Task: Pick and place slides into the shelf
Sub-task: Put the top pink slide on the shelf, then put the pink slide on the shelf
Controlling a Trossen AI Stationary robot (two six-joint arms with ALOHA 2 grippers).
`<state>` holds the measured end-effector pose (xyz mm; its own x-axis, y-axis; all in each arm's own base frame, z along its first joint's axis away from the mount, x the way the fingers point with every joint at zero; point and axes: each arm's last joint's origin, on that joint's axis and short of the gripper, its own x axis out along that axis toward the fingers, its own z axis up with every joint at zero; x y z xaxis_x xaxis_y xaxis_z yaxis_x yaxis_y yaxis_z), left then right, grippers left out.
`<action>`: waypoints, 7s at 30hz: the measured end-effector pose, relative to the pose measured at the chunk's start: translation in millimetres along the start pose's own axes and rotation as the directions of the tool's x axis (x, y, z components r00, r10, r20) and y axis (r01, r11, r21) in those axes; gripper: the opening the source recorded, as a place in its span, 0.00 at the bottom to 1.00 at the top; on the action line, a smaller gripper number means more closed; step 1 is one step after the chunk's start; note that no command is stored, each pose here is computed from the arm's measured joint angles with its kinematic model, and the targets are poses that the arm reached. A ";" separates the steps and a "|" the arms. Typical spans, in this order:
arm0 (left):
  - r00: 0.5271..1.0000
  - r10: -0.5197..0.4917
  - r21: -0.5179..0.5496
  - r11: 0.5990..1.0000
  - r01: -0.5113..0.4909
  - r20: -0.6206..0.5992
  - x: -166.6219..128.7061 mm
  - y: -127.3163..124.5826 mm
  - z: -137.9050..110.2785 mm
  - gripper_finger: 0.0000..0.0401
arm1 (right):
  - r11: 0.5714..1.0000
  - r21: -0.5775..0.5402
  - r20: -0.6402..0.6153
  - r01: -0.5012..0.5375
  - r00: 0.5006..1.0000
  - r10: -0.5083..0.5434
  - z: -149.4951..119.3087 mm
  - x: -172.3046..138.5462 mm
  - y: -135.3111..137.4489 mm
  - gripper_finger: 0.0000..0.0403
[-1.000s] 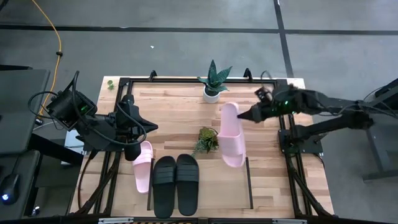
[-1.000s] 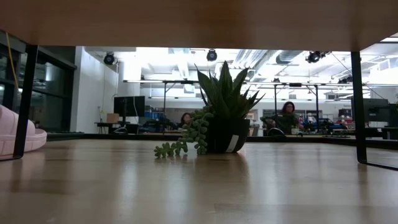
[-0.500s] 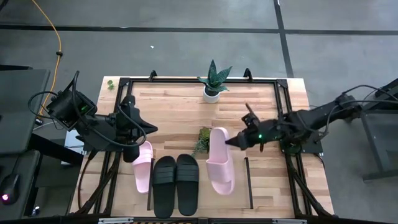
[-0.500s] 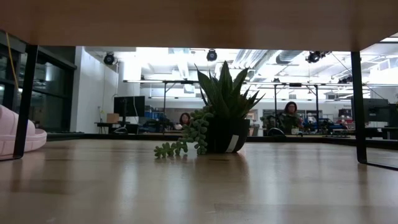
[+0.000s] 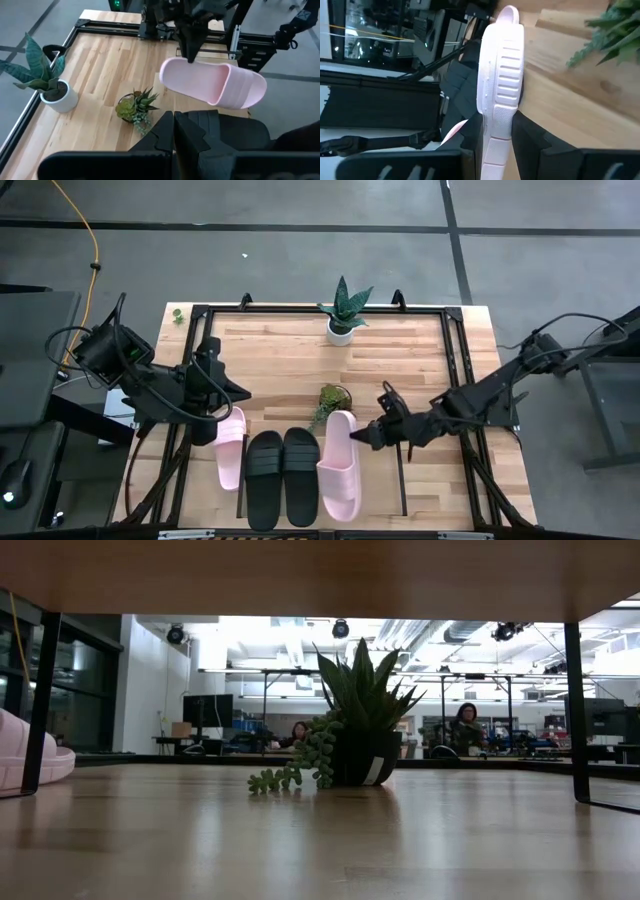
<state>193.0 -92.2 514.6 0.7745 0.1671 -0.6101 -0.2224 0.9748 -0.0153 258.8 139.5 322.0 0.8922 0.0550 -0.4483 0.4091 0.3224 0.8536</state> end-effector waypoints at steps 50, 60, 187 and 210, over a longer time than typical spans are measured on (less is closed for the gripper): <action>0.991 -0.128 0.030 0.991 0.129 -0.047 -9.4 3.7 -2.8 0.01 | 0.992 0.031 -0.053 0.124 0.991 -0.122 -9.2 22.6 -15.6 0.27; 0.990 -0.136 0.027 0.990 0.138 -0.045 -11.6 5.2 -3.1 0.01 | 0.988 0.013 -0.100 0.152 0.984 -0.150 -10.4 22.2 -18.5 0.27; 0.978 -0.195 0.044 0.979 0.199 -0.076 -12.4 3.9 -4.1 0.01 | 0.919 -0.360 -0.426 0.160 0.848 -0.315 -37.9 63.7 5.9 0.13; 0.963 -0.252 0.038 0.966 0.256 -0.097 -16.4 5.2 -5.4 0.01 | 0.921 -0.367 -0.495 0.135 0.809 -0.316 -38.5 57.8 6.7 0.13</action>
<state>176.0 -90.7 520.3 0.7445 -0.0989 -0.6602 0.0064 0.9900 -0.1410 305.7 181.2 291.6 0.4979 0.4109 -0.7637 0.4265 0.6507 0.6282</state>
